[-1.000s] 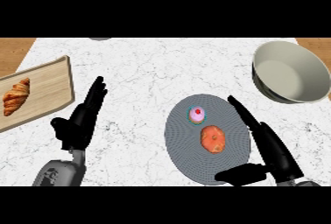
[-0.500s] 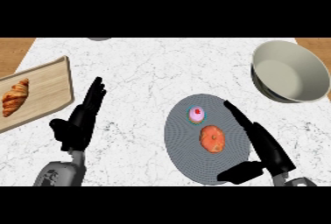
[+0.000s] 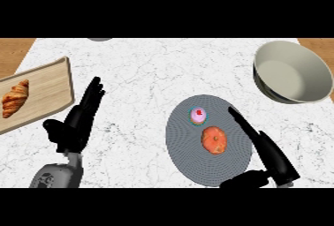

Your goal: Pick the squash from the placemat and place it in the bowl

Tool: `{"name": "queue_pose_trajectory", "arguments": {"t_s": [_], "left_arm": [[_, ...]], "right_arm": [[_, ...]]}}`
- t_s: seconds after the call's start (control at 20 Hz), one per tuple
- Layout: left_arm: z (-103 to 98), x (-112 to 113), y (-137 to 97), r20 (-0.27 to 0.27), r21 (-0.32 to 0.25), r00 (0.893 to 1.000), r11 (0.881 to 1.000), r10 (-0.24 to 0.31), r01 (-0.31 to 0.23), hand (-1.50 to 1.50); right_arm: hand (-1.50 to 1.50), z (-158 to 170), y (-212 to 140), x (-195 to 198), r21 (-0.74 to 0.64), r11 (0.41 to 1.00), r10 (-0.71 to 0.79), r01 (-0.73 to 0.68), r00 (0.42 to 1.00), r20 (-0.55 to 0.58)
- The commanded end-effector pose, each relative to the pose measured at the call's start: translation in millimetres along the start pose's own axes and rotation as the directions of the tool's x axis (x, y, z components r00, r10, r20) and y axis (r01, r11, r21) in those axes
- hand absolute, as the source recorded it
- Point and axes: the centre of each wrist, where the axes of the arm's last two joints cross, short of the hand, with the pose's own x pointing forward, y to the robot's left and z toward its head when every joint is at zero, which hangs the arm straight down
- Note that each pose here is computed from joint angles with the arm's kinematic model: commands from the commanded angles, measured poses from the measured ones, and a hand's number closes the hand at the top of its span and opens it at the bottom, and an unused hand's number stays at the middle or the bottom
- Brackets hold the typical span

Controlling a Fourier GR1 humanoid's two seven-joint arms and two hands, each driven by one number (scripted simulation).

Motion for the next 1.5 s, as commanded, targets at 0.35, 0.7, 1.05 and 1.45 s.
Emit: {"name": "queue_pose_trajectory", "arguments": {"t_s": [0.35,0.7,1.05,1.45], "left_arm": [[16,4,1,0.005,-0.019,1.0,1.0,0.011,-0.011,0.0],[-2,-29,-5,0.005,0.0,1.0,1.0,-0.005,0.005,0.0],[-10,0,-7,-0.003,0.009,1.0,1.0,-0.009,0.009,0.0],[-13,2,-6,-0.01,-0.004,1.0,1.0,0.0,0.0,0.0]], "right_arm": [[-1.5,-9,9,-15,0.031,0.995,-0.095,0.095,0.995,-0.01],[-1.5,-9,26,-26,0.034,0.991,-0.131,0.132,0.991,-0.033],[-1.5,-38,41,-41,-0.007,0.999,-0.052,0.052,0.996,-0.07],[-1.5,-33,39,-85,0.036,0.996,0.084,-0.08,0.988,-0.131]]}}
